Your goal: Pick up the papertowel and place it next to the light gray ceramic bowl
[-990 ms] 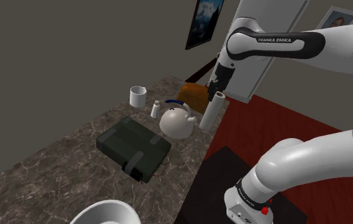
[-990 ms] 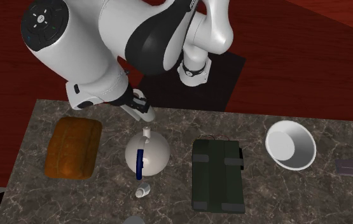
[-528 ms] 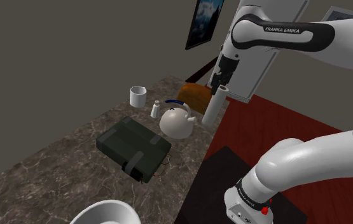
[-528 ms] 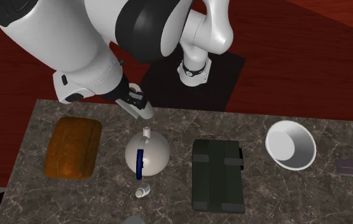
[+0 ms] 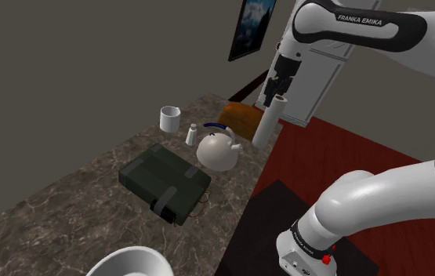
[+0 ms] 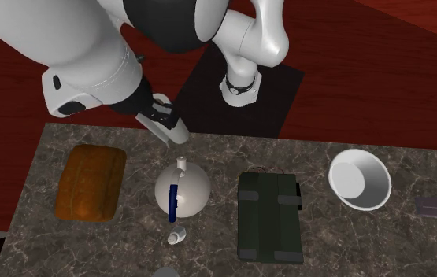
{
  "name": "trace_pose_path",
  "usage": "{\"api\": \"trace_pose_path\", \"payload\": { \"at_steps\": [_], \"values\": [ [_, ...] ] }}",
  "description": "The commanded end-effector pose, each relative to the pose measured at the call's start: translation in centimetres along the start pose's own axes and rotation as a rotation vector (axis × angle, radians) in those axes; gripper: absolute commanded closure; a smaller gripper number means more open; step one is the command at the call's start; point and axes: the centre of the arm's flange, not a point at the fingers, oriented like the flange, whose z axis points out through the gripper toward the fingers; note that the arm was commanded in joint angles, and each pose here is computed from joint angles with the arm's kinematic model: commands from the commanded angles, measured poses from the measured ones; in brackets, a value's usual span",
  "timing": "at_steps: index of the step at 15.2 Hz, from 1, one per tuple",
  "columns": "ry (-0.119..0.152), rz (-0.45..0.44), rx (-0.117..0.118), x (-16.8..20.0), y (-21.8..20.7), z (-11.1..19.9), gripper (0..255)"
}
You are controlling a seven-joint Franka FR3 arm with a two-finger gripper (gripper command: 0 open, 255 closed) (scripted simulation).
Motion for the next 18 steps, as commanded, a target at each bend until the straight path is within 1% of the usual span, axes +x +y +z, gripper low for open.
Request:
{"api": "trace_pose_path", "payload": {
  "at_steps": [1, 18],
  "values": [
    [0.000, 0.000, 0.000, 0.0, 0.0, -0.9, 255],
    [0.000, 0.000, 0.000, -0.3, -0.5, -9.9, 255]
  ]
}}
